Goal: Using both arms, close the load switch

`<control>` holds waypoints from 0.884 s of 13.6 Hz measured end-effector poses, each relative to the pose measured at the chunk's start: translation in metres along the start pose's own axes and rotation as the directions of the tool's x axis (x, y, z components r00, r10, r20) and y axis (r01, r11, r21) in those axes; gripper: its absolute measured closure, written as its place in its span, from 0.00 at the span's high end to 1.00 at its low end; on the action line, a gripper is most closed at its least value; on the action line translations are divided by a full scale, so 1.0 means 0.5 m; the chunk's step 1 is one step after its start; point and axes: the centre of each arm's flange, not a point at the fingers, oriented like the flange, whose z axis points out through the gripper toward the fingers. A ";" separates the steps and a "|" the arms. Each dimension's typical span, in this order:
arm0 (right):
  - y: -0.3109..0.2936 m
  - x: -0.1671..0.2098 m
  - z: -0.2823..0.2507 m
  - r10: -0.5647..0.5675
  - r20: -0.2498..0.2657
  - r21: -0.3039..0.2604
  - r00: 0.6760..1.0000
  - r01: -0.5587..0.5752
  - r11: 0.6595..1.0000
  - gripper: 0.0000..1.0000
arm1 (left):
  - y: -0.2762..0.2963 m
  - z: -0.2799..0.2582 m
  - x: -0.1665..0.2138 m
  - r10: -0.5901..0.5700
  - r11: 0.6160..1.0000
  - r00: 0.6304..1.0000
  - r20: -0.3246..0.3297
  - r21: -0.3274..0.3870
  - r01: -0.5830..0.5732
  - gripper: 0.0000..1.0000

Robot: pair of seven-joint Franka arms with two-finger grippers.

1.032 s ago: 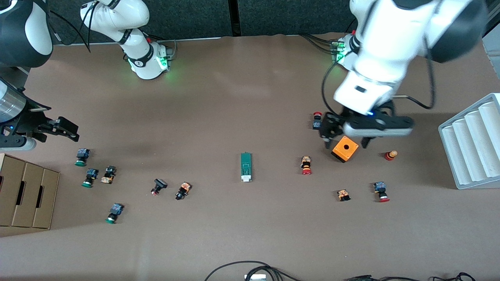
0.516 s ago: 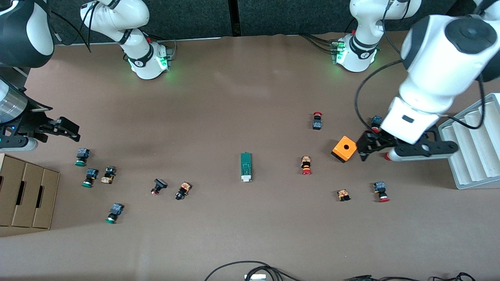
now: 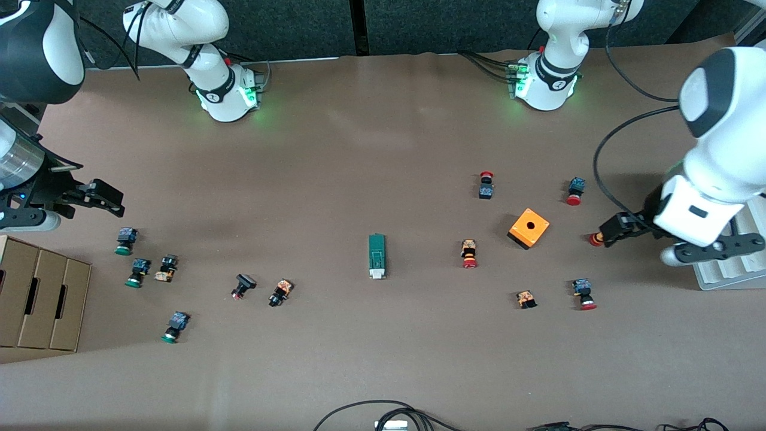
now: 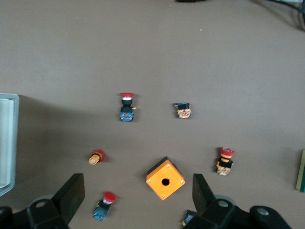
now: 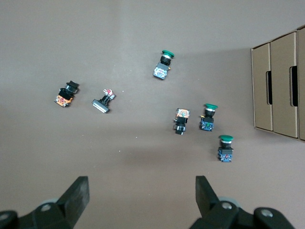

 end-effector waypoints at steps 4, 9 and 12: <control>-0.001 0.000 0.001 -0.001 0.001 0.000 1.000 0.001 1.000 1.00 | -0.100 -0.106 -0.008 -0.048 0.998 0.999 0.023 -0.046 0.049 1.00; -0.002 0.000 0.001 -0.002 0.001 0.000 1.000 0.002 1.000 1.00 | -0.239 -0.093 -0.006 0.043 0.995 0.995 0.089 -0.097 -0.034 1.00; -0.002 0.001 0.002 -0.002 0.002 0.000 1.000 0.002 1.000 1.00 | -0.181 -0.092 -0.010 0.097 0.992 0.991 0.090 -0.090 -0.089 1.00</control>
